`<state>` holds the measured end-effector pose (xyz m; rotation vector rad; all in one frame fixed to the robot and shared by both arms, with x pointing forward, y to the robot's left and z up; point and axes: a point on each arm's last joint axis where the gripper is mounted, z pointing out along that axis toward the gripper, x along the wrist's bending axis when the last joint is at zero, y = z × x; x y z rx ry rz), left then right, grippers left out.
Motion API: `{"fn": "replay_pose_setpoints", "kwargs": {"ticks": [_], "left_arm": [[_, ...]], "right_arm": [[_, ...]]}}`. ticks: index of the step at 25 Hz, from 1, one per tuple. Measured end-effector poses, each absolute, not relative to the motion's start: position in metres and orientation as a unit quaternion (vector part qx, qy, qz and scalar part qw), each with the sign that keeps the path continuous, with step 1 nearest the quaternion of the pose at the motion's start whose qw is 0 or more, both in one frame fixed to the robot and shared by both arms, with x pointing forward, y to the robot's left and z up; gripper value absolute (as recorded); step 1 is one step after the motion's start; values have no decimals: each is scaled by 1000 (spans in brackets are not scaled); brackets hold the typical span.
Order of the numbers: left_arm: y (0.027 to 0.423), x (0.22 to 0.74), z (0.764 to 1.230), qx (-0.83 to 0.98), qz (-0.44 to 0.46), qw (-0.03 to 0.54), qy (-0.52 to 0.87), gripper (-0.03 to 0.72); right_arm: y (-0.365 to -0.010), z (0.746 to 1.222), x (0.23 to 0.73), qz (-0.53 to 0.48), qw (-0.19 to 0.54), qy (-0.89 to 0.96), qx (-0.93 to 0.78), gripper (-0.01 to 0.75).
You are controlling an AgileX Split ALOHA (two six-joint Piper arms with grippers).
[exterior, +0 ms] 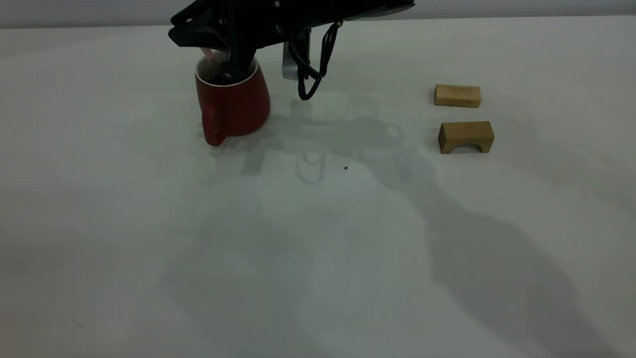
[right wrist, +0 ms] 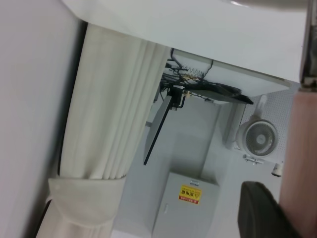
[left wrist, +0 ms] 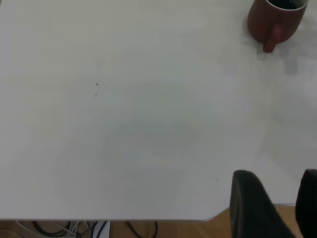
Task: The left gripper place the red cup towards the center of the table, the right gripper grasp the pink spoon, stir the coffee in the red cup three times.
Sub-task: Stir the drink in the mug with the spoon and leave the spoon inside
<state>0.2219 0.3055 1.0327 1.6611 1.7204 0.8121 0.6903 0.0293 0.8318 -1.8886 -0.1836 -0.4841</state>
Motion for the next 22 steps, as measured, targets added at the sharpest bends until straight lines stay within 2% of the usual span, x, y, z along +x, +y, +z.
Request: {"fn": "replay_pose_setpoints", "kwargs": {"ticks": [4,11,16,22], "left_arm": [[306,222,1033,627,306,303,649,299],[306,222,1033,627,306,303,649,299],[306,222,1033,627,306,303,649,299],[306,222,1033,627,306,303,649,299]], "right_arm": [[30,832,697,-217,557,-89,-796,130],[3,824,709,-179,537,-56,-822,130],[15,825,701,-154,545,-46,-823,130],[24,829,697,-213,545,-123,-802,130]]}}
